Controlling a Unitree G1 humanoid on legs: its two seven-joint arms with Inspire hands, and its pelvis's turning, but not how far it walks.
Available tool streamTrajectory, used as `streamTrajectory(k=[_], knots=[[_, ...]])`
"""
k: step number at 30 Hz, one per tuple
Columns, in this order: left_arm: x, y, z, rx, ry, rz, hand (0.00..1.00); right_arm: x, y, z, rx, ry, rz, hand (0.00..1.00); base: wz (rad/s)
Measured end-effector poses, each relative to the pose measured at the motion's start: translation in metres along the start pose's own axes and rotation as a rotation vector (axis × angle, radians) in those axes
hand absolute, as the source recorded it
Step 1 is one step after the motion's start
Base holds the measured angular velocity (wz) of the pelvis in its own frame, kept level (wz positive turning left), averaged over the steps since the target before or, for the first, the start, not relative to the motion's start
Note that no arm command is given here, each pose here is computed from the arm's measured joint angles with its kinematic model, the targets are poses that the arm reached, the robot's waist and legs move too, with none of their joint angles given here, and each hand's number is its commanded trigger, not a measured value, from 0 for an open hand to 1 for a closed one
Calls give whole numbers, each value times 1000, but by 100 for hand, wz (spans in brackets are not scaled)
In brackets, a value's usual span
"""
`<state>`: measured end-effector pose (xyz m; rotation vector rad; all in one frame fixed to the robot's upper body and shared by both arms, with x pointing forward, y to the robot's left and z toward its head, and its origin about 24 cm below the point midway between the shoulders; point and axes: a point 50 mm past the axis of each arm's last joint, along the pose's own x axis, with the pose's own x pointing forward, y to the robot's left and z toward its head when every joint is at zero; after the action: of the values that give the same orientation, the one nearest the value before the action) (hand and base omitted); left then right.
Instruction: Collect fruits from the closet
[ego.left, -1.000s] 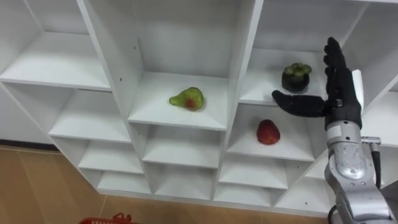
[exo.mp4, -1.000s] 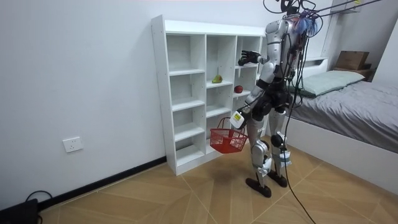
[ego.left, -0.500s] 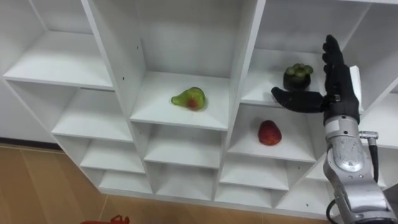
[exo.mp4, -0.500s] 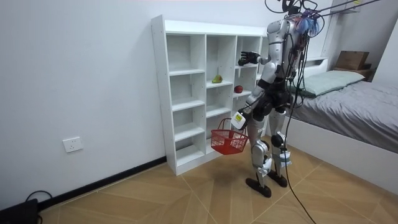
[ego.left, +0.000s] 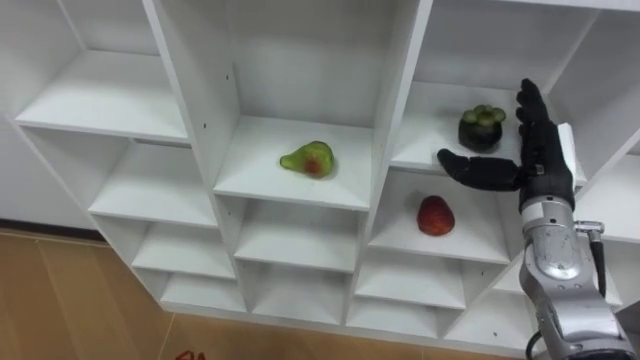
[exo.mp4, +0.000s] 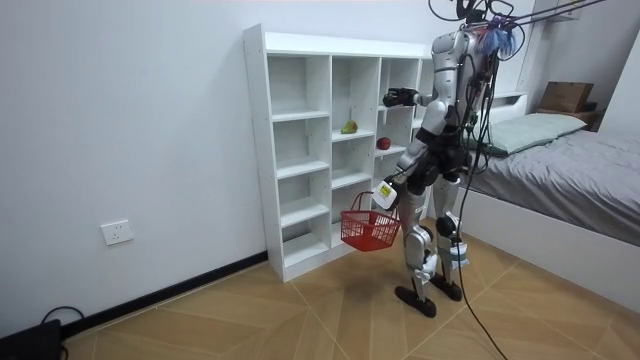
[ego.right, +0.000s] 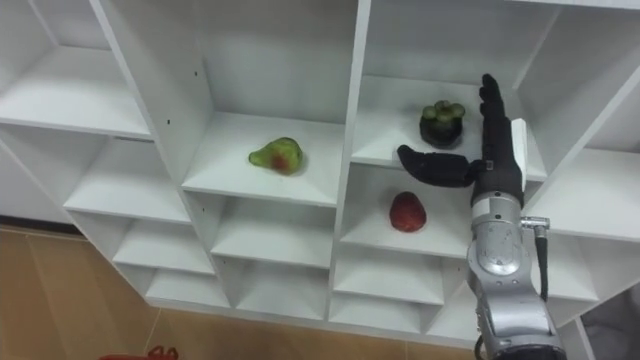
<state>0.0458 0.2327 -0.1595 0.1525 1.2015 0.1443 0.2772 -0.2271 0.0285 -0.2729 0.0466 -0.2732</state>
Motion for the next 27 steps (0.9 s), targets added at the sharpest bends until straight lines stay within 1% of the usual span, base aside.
streamTrajectory(k=[19, 20, 21, 22, 23, 27], knots=[[0, 0, 1, -1, 8, -1, 100, 4, 2, -2, -47, 3, 34, 0, 0], [0, 0, 2, -3, 5, -1, 100, 4, 2, -3, -49, 6, 34, 24, 0], [0, 0, 3, -4, 4, -2, 100, 4, 2, -3, -50, 7, 35, 52, 0], [0, 0, 3, -4, 0, -2, 100, 4, 2, -3, -51, 8, 37, 64, 0], [0, 0, 4, -4, 0, -2, 100, 4, 3, -3, -54, 8, 42, 100, 0], [0, 0, 3, -3, 1, -2, 100, 7, -4, -1, -85, 0, 29, 100, 0]])
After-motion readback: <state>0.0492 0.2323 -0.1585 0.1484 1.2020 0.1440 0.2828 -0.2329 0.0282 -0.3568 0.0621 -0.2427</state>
